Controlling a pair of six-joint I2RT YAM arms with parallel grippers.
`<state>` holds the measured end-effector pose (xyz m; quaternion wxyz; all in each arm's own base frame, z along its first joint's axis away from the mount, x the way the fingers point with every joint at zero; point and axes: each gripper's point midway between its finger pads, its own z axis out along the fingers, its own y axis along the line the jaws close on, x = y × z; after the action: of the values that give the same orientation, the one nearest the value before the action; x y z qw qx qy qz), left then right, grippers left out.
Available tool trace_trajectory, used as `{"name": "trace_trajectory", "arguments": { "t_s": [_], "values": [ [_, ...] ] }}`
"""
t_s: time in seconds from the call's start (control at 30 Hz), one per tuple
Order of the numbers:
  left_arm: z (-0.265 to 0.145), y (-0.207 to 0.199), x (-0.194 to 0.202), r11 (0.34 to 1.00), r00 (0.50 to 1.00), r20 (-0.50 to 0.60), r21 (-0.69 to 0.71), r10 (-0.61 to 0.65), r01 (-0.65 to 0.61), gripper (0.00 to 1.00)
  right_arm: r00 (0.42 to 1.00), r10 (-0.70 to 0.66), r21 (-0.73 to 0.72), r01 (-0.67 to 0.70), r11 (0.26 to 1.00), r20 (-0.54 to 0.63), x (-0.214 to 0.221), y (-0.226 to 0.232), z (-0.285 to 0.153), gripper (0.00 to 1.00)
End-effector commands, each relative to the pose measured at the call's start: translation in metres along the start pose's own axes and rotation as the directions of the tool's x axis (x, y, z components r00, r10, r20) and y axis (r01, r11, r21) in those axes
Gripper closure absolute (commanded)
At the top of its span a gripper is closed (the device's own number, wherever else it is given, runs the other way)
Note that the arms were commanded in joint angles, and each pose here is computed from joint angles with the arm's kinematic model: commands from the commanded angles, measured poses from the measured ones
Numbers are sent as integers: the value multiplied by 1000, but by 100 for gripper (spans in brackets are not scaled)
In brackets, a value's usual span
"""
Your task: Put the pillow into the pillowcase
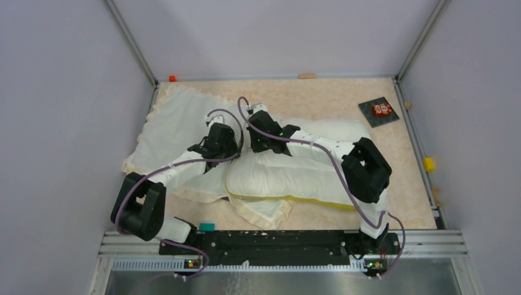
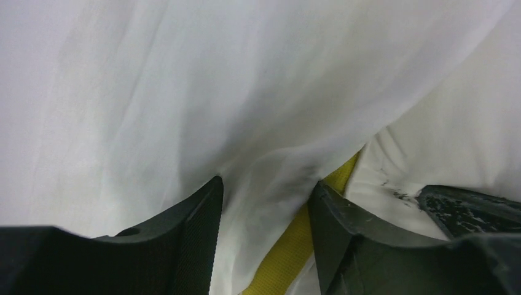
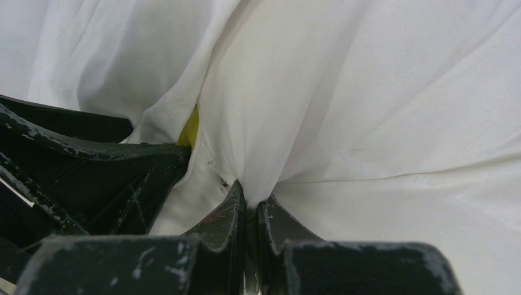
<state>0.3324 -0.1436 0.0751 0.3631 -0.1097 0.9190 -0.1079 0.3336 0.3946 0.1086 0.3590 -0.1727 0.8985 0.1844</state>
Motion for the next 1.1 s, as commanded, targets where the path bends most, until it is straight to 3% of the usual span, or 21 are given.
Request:
{"name": "trace_trajectory", "arguments": {
  "t_s": [0.0,0.1,0.17,0.4,0.53,0.6,0.73,0.93,1.07],
  "values": [
    [-2,18,5,997,1000,15,-82,-8,9,53,994,70,-58,-65,996,83,-32,12,-19,100],
    [-24,21,-5,997,999,44,-80,23,-19,90,991,101,-15,-100,995,83,-33,1,-15,100],
    [-43,24,-10,996,997,56,-80,47,-42,100,989,116,12,-117,993,93,-34,-5,-14,100],
    [-85,25,1,988,988,-5,-3,157,-157,100,988,110,-12,-109,994,109,-41,-1,-17,98],
    [-92,4,14,981,984,-81,120,161,-151,100,990,58,-66,-50,997,129,-52,15,-36,62],
    [-97,-9,19,971,978,-120,191,169,-145,100,990,18,-95,-5,995,138,-54,24,-50,50],
    [-100,-13,17,968,975,-135,205,176,-147,100,972,-158,-149,185,971,177,-39,48,-83,32],
    [-98,-14,13,976,978,-143,181,149,-122,100,923,-345,-251,380,890,172,28,68,-117,26],
    [-96,-16,15,975,979,-147,192,140,-110,100,886,-429,-226,461,858,176,63,77,-114,23]
  ]
}}
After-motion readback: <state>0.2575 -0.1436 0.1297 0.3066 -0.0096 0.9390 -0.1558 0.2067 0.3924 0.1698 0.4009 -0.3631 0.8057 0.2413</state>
